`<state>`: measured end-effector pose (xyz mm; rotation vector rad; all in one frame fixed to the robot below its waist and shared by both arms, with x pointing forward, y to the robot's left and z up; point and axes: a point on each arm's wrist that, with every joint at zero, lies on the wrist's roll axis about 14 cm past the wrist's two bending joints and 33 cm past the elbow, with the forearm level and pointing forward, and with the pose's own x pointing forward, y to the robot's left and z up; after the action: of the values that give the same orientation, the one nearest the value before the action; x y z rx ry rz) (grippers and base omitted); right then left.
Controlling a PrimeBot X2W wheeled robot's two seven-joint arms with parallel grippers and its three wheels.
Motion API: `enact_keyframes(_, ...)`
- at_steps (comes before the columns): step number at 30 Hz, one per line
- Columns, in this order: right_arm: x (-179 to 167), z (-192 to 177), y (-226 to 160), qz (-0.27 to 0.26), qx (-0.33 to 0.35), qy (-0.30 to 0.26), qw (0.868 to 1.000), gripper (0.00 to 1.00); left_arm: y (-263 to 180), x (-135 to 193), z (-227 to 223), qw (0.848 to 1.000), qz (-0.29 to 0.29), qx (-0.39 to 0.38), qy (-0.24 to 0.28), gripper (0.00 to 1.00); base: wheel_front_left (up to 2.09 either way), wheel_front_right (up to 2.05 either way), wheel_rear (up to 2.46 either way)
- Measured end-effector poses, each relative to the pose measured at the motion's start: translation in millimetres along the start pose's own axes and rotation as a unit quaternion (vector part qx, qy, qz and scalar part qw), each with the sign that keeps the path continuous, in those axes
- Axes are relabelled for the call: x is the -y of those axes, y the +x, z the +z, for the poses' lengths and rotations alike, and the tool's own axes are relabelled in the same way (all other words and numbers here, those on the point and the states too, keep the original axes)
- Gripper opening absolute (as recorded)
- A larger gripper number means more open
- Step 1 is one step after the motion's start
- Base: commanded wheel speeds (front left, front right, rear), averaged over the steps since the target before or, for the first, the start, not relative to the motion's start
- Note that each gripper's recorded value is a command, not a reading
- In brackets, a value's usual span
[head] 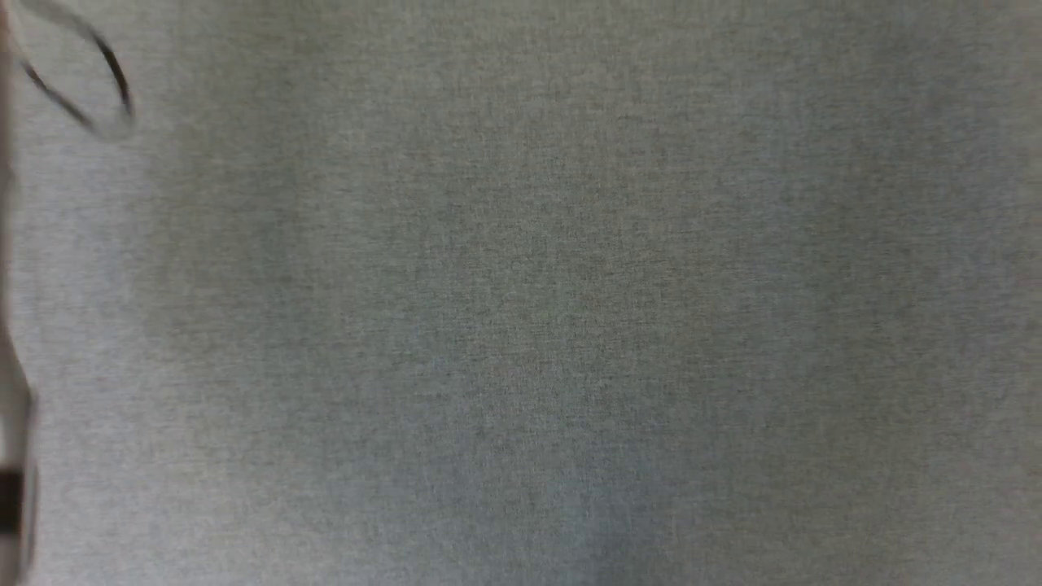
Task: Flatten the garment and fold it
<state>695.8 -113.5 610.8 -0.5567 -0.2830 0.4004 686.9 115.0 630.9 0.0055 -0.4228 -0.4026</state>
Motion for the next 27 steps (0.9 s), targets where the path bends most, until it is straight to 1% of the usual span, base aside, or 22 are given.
enact_keyframes(9,-27,29,-84,0.000,-0.002,0.065,0.998,0.00,-82,44,26,0.999,-0.018,-0.020,-0.034,0.00,0.00,0.00,0.00)
enact_keyframes(13,-37,46,-124,-0.011,-0.005,0.092,0.996,0.00,-116,62,47,0.999,-0.018,-0.020,-0.042,0.00,0.00,0.00,0.00)
enact_keyframes(16,-41,51,-153,-0.025,-0.015,0.114,0.993,0.00,-140,72,55,0.998,-0.015,-0.031,-0.046,0.00,0.00,0.00,0.00)
enact_keyframes(19,-45,47,-180,-0.042,-0.037,0.134,0.989,0.00,-167,85,51,0.996,-0.010,-0.061,-0.064,0.00,0.00,0.00,0.00)
enact_keyframes(22,-54,39,-207,-0.055,-0.065,0.160,0.983,0.00,-199,101,36,0.990,-0.007,-0.111,-0.088,0.00,0.00,0.00,0.00)
enact_keyframes(27,-80,27,-249,-0.058,-0.115,0.204,0.970,0.00,-252,129,8,0.972,-0.015,-0.204,-0.117,0.00,0.00,0.00,0.00)
